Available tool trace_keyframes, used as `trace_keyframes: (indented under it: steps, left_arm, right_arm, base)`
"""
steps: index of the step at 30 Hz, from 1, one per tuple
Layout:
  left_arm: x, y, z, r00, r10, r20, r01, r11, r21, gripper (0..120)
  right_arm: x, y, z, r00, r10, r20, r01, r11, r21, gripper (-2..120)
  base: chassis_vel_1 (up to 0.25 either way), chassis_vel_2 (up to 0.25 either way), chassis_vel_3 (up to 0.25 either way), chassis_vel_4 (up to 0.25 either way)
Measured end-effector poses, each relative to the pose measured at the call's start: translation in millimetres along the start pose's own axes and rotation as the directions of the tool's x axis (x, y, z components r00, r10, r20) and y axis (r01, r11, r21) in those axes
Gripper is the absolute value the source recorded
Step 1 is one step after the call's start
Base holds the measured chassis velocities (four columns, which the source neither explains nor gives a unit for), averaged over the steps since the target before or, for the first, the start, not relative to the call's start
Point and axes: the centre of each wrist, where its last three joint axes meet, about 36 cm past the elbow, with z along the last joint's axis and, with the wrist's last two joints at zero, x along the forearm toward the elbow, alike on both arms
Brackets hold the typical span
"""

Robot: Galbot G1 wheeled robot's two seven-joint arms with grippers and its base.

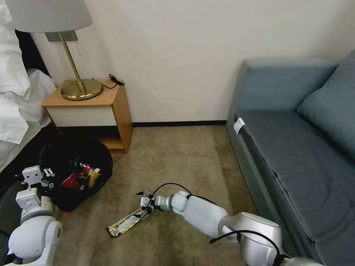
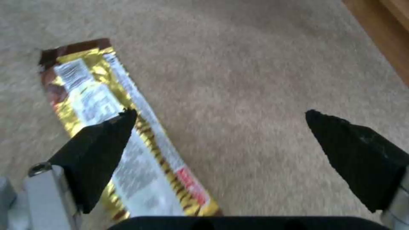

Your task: Pick up the trash bin, then pick up the garbage on the floor and place it into the trash bin.

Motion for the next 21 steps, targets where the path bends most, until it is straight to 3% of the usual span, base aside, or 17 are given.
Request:
trace_keyframes:
  steps: [10, 15, 21]
  left_arm:
    - [-0.1, -0.5, 2.1, 1.000, 0.000, -0.006, 0.000, 1.000, 0.001, 4]
    - [1.2, 0.7, 5.1, 1.000, 0.001, -0.016, -0.001, 1.000, 0.000, 4]
    - [2.6, 0.9, 3.4, 1.000, 0.007, -0.014, -0.007, 1.000, -0.001, 4]
  right_arm:
    - [-0.3, 2.1, 1.2, 0.998, -0.056, -0.018, 0.056, 0.998, -0.010, 100]
    - [-1.3, -0.1, -2.9, 0.976, -0.215, -0.013, 0.215, 0.976, -0.019, 100]
    - [-3.1, -2.4, -8.7, 0.962, -0.272, -0.013, 0.272, 0.962, -0.020, 100]
  base:
    - [0.061, 0.166, -0.058, -0.162]
    - [0.000, 0.000, 0.000, 0.000]
    - [0.000, 0.000, 0.000, 0.000]
